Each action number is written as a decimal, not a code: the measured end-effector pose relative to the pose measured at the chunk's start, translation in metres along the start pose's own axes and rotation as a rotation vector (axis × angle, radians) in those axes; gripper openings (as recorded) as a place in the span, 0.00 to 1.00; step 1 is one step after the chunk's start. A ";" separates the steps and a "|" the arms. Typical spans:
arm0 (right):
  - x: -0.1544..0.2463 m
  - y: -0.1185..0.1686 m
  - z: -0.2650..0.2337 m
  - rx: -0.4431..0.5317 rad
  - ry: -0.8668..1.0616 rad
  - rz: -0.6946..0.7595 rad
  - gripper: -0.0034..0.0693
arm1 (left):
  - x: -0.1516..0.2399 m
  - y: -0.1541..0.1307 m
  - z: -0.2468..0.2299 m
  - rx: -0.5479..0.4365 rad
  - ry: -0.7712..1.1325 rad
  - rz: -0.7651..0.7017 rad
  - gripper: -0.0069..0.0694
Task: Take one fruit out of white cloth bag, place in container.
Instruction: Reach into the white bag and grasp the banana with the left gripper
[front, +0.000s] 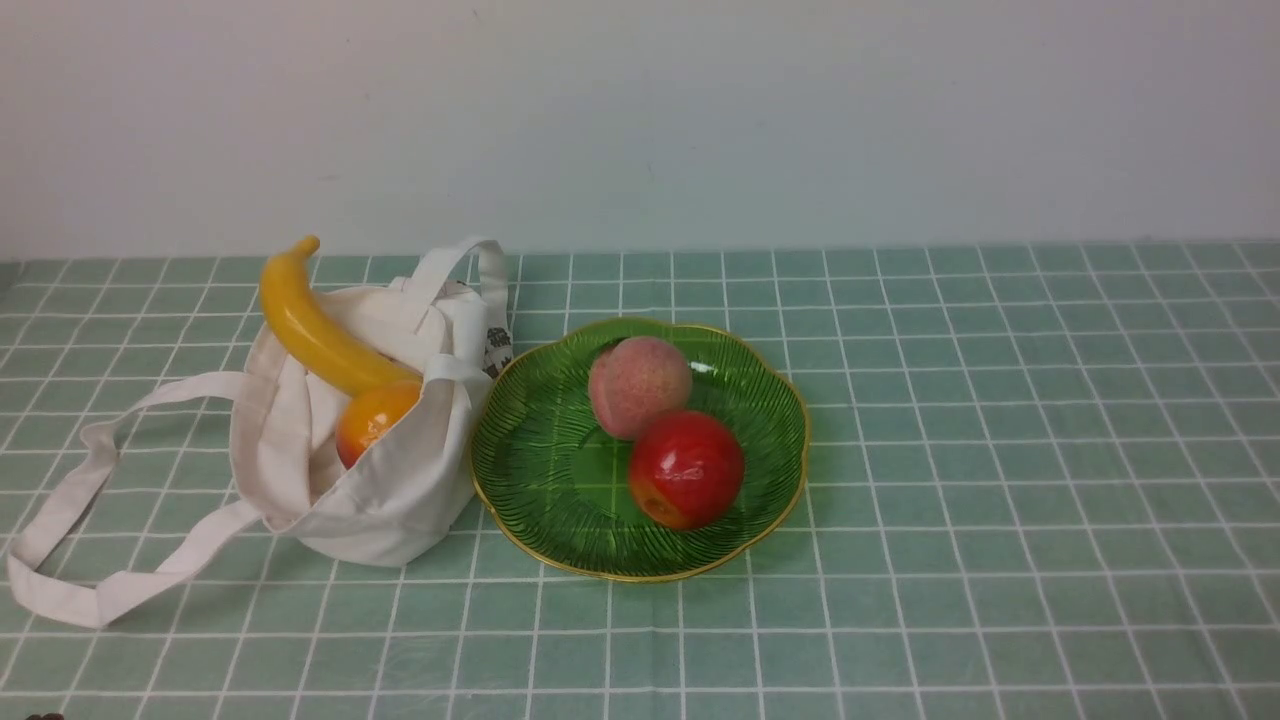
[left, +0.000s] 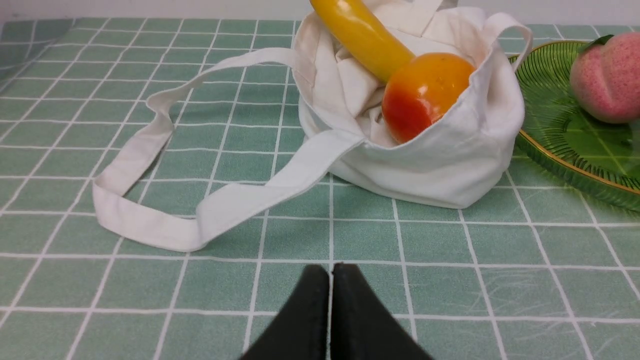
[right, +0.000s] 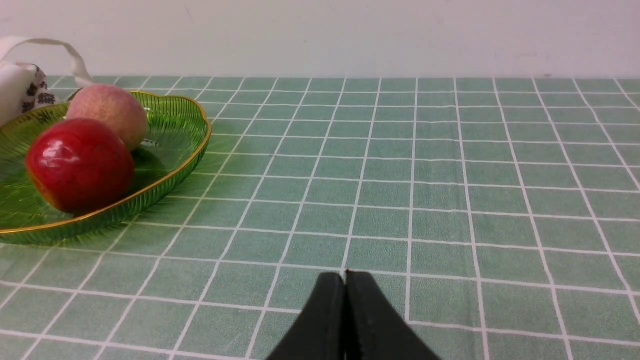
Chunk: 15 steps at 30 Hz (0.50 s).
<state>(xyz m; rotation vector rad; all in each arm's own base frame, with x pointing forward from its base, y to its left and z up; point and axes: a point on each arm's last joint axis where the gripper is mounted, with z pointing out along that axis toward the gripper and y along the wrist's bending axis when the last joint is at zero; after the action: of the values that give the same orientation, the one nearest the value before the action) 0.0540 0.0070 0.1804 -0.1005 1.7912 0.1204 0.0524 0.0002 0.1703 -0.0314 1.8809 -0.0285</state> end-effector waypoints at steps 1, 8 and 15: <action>0.000 0.000 0.000 0.000 0.000 0.000 0.03 | 0.000 0.000 0.000 0.000 0.000 0.000 0.08; 0.000 0.000 0.000 0.000 0.000 0.000 0.03 | 0.000 -0.004 0.000 0.043 0.004 -0.173 0.08; 0.000 0.000 0.000 0.000 0.000 0.000 0.03 | -0.007 -0.025 -0.004 0.298 0.093 -1.159 0.08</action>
<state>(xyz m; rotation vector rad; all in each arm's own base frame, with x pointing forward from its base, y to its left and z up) 0.0540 0.0070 0.1804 -0.1005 1.7912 0.1204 0.0511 -0.0250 0.1792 -0.9130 1.6927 -1.1033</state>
